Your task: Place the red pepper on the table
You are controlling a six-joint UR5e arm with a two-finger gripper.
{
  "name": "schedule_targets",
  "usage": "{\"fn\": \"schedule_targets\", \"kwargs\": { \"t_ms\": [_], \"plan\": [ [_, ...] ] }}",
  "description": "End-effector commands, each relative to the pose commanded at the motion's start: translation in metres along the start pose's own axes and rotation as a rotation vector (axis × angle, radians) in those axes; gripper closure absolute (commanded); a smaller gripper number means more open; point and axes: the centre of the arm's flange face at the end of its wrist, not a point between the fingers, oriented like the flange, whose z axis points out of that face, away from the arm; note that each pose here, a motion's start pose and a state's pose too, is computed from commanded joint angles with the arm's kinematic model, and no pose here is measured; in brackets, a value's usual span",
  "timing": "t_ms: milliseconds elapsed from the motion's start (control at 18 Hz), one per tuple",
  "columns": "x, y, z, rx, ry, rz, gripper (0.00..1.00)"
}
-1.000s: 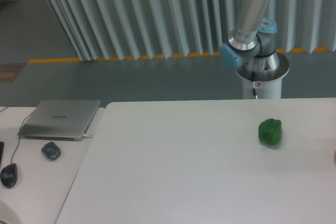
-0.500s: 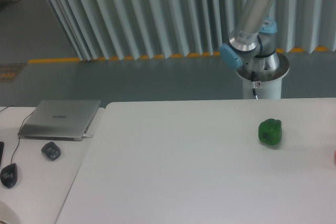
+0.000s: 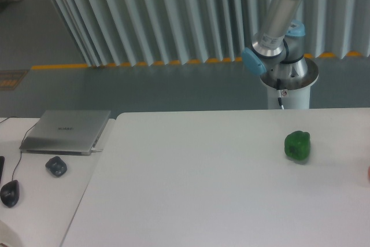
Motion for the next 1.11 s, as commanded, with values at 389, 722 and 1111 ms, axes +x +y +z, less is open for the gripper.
{"fn": "schedule_targets", "kwargs": {
  "t_ms": [389,722,1111],
  "plan": [
    [-0.003,0.006,-0.027,0.032,0.043,-0.001,0.83],
    [-0.003,0.001,-0.053,0.126,0.001,-0.005,0.83],
    [0.008,-0.017,-0.110,0.313,-0.030,-0.084,0.83]
  ]
}}
